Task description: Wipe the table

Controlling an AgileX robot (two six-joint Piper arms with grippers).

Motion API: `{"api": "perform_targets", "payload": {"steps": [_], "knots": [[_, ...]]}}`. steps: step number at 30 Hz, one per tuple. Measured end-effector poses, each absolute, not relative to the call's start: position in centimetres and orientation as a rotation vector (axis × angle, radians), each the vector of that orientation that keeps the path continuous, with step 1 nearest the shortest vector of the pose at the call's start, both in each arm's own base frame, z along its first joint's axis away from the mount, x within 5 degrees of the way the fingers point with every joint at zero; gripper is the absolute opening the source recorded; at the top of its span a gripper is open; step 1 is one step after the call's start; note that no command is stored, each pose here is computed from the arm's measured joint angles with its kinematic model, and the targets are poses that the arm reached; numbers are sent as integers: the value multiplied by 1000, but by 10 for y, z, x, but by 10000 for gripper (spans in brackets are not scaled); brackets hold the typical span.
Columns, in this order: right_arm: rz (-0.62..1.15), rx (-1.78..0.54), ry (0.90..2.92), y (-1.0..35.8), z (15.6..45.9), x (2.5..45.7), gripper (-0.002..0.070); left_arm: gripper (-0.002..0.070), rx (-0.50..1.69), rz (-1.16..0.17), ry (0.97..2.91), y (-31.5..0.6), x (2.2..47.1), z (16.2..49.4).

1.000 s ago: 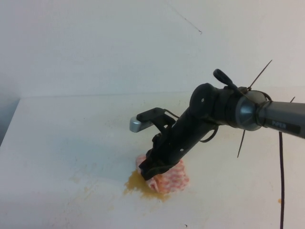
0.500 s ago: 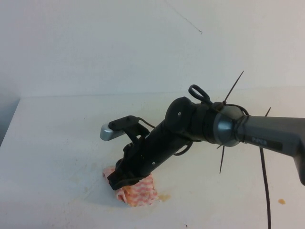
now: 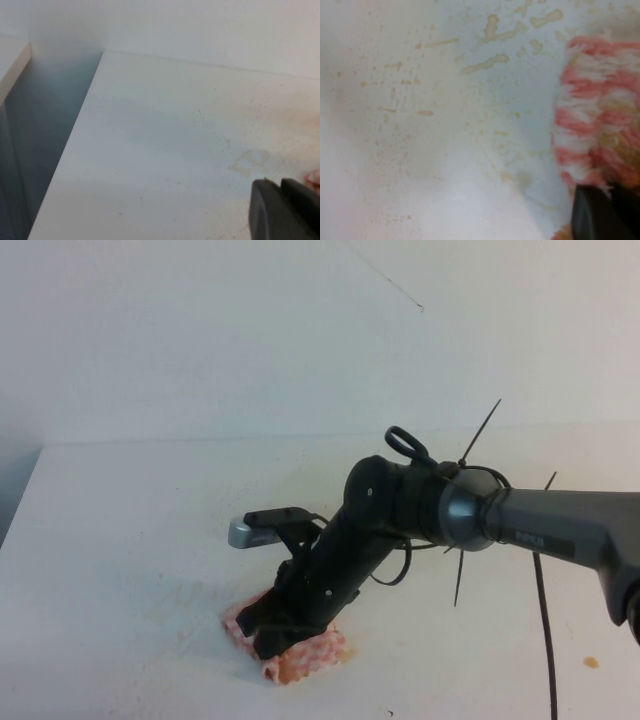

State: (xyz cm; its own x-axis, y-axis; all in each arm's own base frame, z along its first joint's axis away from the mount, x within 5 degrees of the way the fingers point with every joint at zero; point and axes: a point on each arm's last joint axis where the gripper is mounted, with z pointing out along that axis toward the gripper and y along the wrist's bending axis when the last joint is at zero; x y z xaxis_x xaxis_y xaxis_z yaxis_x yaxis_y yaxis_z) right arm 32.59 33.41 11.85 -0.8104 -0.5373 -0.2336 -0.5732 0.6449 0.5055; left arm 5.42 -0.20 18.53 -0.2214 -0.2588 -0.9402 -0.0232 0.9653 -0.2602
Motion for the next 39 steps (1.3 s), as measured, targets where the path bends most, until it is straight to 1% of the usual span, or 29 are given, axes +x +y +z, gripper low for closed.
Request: {"api": "perform_targets", "payload": {"steps": [3, 8, 17, 20, 23, 26, 29, 31, 34, 36, 39], "knots": [[879, -918, 2831, 326, 119, 331, 13, -4, -209, -220, 1785, -2, 54, 185], [835, -864, 2893, 300, 120, 346, 12, -4, -209, -220, 1785, -2, 54, 185], [798, -649, 2935, 237, 122, 389, 12, -4, -209, -220, 1785, -2, 54, 185], [756, -623, 2899, 215, 125, 403, 12, -4, -209, -220, 1785, -2, 54, 185], [712, -664, 2845, 196, 128, 413, 12, -4, -209, -220, 1785, -2, 54, 185], [651, -727, 2787, 187, 135, 417, 12, -4, -209, -220, 1785, -2, 54, 185], [588, -787, 2709, 184, 150, 420, 16, -4, -209, -220, 1785, -2, 54, 185], [565, -801, 2659, 183, 163, 420, 39, -4, -209, -220, 1785, -2, 54, 185], [520, -841, 2606, 181, 183, 421, 111, -4, -209, -220, 1785, -2, 54, 185], [505, -864, 2587, 181, 193, 422, 172, -4, -209, -220, 1785, -2, 54, 185], [495, -880, 2567, 180, 205, 420, 221, -4, -209, -220, 1785, -2, 54, 185]]}}
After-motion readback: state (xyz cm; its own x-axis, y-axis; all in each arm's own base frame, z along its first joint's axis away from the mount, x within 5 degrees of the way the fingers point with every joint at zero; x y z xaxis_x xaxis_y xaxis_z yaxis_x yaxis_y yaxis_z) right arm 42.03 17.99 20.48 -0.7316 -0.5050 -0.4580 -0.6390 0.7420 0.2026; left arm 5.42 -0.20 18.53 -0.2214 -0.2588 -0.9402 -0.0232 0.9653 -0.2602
